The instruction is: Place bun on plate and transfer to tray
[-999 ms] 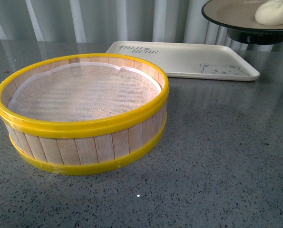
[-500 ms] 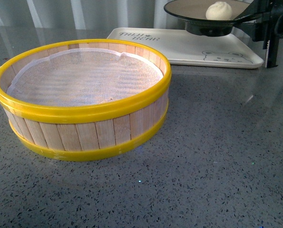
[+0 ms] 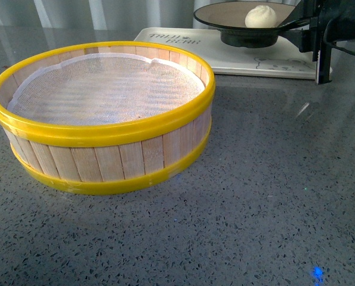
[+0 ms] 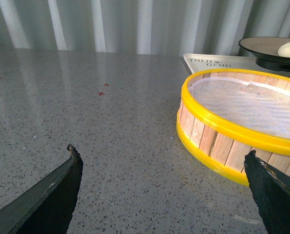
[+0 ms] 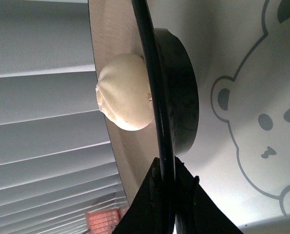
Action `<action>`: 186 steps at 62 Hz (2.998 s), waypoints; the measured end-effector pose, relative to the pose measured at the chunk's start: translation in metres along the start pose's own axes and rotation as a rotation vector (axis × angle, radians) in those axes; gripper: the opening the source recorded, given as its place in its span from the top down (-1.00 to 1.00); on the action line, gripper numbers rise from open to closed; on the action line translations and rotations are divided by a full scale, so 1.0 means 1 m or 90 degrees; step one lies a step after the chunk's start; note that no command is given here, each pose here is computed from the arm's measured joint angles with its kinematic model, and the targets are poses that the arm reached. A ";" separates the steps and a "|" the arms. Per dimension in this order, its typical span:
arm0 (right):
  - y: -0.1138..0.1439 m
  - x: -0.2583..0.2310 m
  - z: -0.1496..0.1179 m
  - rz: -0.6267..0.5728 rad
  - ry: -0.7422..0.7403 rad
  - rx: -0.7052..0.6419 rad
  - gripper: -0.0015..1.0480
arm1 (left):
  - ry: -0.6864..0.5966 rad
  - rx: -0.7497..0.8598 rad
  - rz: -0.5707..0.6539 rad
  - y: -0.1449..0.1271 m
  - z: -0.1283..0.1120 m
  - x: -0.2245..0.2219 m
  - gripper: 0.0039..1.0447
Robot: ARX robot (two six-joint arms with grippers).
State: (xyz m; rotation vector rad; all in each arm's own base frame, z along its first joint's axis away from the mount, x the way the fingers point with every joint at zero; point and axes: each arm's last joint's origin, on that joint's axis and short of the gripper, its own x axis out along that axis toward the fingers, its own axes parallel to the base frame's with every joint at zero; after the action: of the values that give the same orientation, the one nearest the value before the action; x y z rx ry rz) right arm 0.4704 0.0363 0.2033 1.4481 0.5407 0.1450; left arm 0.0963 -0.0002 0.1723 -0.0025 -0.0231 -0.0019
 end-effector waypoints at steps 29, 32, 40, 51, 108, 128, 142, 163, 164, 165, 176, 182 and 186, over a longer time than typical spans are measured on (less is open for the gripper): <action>-0.012 0.003 -0.001 -0.019 0.002 0.009 0.95 | 0.000 0.000 0.000 0.000 0.000 0.000 -0.88; -0.012 0.003 -0.002 -0.021 0.002 0.010 0.95 | 0.000 0.000 0.000 0.000 0.000 0.000 -0.88; -0.012 0.003 -0.002 -0.023 0.002 0.011 0.95 | 0.000 0.000 0.000 0.000 0.000 0.000 -0.88; -0.013 0.003 -0.003 -0.024 0.003 0.011 0.95 | 0.000 0.000 0.000 0.000 0.000 0.000 -0.88; -0.003 -0.035 -0.018 -0.016 -0.029 0.008 -0.86 | 0.000 0.000 0.000 0.000 0.000 0.000 -0.88; 0.028 -0.110 -0.016 -0.059 -0.185 -0.033 -0.83 | 0.000 0.000 0.000 0.000 0.000 0.000 -0.88; 0.062 -0.190 -0.005 -0.030 -0.328 -0.111 -0.83 | 0.000 0.000 0.000 0.000 0.000 0.000 -0.88; 0.052 -0.277 -0.033 0.008 -0.528 -0.547 -0.83 | 0.000 0.000 0.000 0.000 0.000 0.000 -0.88; 0.046 -0.279 -0.035 0.001 -0.536 -0.582 -0.83 | 0.000 0.000 0.000 0.000 0.000 0.000 -0.88; 0.043 -0.280 -0.037 -0.003 -0.540 -0.600 -0.83 | 0.000 0.000 0.000 0.000 0.000 0.000 -0.88; -0.040 -0.296 -0.044 -0.149 -0.583 -0.884 -0.83 | 0.000 0.000 0.000 0.000 0.000 0.000 -0.88; -0.079 -0.296 -0.037 -0.190 -0.480 -0.921 -0.70 | 0.000 0.000 0.000 0.000 0.000 0.000 -0.88; -0.094 -0.294 -0.044 -0.131 -0.377 -0.924 -0.46 | 0.000 0.000 0.000 0.000 0.000 0.000 -0.88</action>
State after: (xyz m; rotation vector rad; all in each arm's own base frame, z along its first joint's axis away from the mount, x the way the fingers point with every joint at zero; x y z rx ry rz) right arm 0.1738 -0.0579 0.1883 -0.0225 -0.0009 -0.0691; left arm 0.0963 -0.0002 0.1723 -0.0025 -0.0231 -0.0019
